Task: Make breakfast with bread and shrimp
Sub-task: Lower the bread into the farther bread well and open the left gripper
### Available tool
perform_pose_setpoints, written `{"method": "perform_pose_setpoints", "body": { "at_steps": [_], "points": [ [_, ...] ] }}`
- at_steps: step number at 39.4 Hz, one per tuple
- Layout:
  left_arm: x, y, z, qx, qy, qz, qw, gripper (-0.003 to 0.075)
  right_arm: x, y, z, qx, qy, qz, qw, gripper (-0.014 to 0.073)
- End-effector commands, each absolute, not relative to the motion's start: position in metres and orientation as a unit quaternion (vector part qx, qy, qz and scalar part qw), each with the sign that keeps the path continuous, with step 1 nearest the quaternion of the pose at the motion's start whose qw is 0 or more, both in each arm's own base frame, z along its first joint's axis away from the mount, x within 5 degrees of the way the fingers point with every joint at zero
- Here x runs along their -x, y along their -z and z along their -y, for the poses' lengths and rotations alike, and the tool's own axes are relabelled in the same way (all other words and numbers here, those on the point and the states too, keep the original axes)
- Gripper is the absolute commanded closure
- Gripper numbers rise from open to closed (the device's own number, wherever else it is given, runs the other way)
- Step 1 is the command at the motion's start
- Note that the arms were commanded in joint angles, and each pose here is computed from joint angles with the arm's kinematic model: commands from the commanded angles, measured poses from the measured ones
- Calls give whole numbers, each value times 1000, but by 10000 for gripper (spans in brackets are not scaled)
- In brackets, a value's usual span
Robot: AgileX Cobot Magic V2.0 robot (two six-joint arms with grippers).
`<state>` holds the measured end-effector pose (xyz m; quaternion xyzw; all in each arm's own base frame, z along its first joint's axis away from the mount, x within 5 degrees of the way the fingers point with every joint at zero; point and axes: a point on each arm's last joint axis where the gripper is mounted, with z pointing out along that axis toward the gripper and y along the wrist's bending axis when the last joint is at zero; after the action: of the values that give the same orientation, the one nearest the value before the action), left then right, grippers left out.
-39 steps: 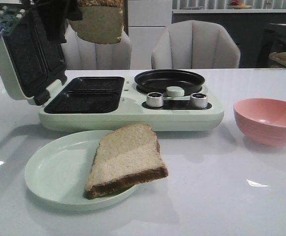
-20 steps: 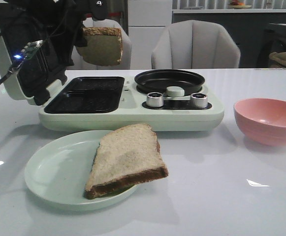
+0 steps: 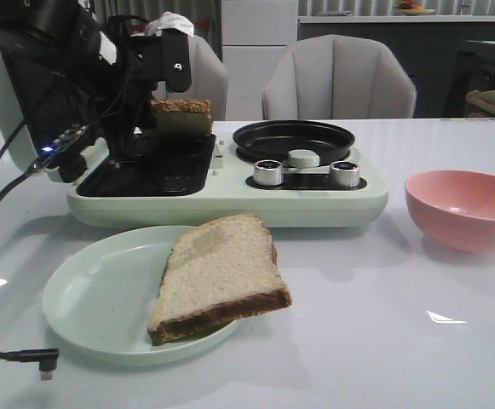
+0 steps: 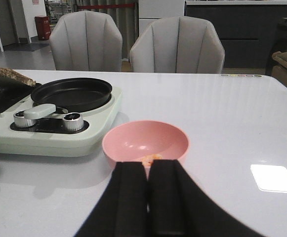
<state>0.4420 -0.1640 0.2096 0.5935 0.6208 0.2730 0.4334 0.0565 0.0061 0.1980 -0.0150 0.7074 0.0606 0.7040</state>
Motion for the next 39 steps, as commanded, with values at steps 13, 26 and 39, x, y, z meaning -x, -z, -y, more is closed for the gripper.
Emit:
{"method": "perform_pose_setpoints", "body": {
  "at_steps": [13, 26, 39],
  "points": [
    [-445, -241, 155, -562, -281, -623, 467, 606, -54, -212, -6, 17, -58, -665, 744, 438],
    [-449, -224, 152, -560, -264, -639, 457, 426, -54, -212, -6, 17, -58, -665, 744, 438],
    [-450, -218, 151, -546, -259, -654, 454, 115, -54, -212, -6, 17, -58, -665, 744, 438]
  ]
}}
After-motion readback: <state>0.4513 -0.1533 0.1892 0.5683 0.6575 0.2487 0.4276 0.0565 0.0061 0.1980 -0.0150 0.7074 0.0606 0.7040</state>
